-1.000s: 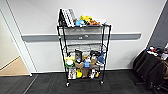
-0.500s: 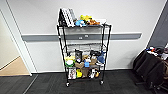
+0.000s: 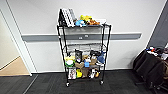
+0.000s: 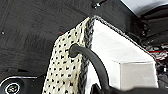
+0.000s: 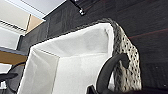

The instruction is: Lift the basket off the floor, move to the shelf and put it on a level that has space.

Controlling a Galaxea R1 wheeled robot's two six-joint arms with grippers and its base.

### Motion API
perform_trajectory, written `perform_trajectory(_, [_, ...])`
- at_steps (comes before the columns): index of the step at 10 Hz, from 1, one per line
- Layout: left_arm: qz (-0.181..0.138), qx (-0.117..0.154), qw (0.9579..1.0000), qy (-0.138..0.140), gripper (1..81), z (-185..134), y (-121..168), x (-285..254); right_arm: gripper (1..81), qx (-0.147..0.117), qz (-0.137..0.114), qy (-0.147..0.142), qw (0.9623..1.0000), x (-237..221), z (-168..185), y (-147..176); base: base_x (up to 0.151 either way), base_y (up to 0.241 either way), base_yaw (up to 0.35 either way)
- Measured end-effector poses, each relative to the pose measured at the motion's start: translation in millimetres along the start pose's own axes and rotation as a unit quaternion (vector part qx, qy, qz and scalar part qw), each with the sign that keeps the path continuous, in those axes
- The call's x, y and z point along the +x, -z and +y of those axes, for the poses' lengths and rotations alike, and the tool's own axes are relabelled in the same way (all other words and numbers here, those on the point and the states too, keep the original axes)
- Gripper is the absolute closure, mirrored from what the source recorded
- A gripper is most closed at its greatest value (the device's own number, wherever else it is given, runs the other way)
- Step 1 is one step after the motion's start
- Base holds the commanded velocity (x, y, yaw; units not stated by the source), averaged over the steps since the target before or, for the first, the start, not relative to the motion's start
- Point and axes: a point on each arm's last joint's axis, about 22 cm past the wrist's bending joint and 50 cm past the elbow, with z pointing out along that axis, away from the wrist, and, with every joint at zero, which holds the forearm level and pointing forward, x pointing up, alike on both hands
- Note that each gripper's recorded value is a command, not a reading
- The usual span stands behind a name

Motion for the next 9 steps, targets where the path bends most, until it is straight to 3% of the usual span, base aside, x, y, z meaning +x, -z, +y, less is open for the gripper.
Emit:
perform_trajectory(3, [0.000,-0.002,1.0000,0.000,81.1,2.8,-1.8,-0.9,81.1,0.000,0.000,-0.001,1.0000,-2.1,0.4,0.0,0.000,0.000,0.000])
perform_trajectory(9, [0.003,-0.006,1.0000,-0.002,81.1,6.1,-3.1,-2.3,81.1,0.001,0.005,0.000,1.0000,-1.4,-1.6,-0.1,0.083,0.000,0.000])
